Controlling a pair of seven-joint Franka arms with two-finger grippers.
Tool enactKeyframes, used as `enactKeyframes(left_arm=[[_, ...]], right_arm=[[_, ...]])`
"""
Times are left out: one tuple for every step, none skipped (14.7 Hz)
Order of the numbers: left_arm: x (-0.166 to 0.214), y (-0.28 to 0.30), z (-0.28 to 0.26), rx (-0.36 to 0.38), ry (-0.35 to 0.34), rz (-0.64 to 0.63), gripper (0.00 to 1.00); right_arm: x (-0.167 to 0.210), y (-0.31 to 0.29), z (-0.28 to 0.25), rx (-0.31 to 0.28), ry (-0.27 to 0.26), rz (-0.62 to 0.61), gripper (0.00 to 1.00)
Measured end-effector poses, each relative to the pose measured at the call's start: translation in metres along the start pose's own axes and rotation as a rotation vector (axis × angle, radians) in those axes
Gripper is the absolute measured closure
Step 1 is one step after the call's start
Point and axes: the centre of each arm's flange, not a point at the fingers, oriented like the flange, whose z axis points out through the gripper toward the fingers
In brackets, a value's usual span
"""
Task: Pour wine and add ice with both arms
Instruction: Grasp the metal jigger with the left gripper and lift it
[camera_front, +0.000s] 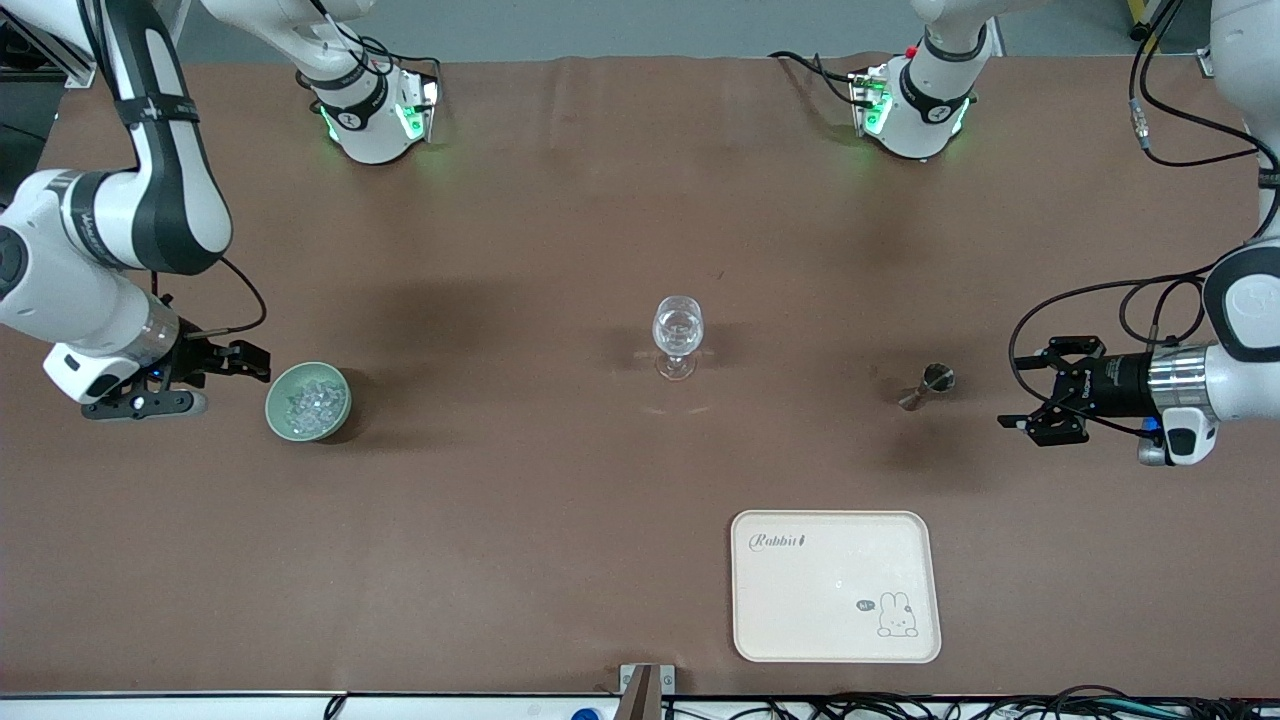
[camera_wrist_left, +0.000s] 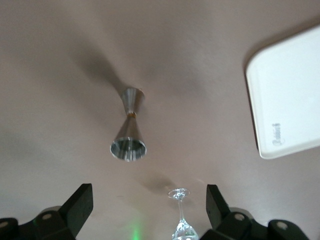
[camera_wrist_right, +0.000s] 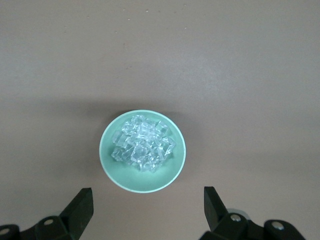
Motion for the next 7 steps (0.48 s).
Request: enactKeyframes(left_arm=[[0.010, -0.003, 0.007, 0.003, -0.015, -0.017, 0.00], [0.019, -0.006, 0.015, 0.009, -0.029, -0.031, 0.00], [0.025, -0.008, 0.022, 0.014, -0.039, -0.043, 0.00], [0.032, -0.010, 0.027, 0.014, -0.051, -0.059, 0.00], [0.039, -0.012, 0.032, 0.004, -0.070, -0.077, 0.00], [0.046, -0.014, 0.036, -0.019, -0.102, -0.100, 0.00], [0.053, -0.016, 0.040, -0.048, -0.141, -0.126, 0.00]], right_arm=[[-0.002, 0.001, 0.007, -0.001, 0.006, 0.002, 0.03], [-0.004, 0.001, 0.014, -0.002, 0.009, 0.002, 0.03], [-0.004, 0.000, 0.021, -0.004, 0.011, 0.002, 0.03], [-0.003, 0.000, 0.029, -0.005, 0.012, 0.001, 0.03], [-0.002, 0.000, 0.037, -0.007, 0.015, 0.002, 0.03], [0.000, 0.000, 0.046, -0.002, 0.018, 0.009, 0.03], [0.002, -0.001, 0.057, 0.010, 0.021, 0.022, 0.03]])
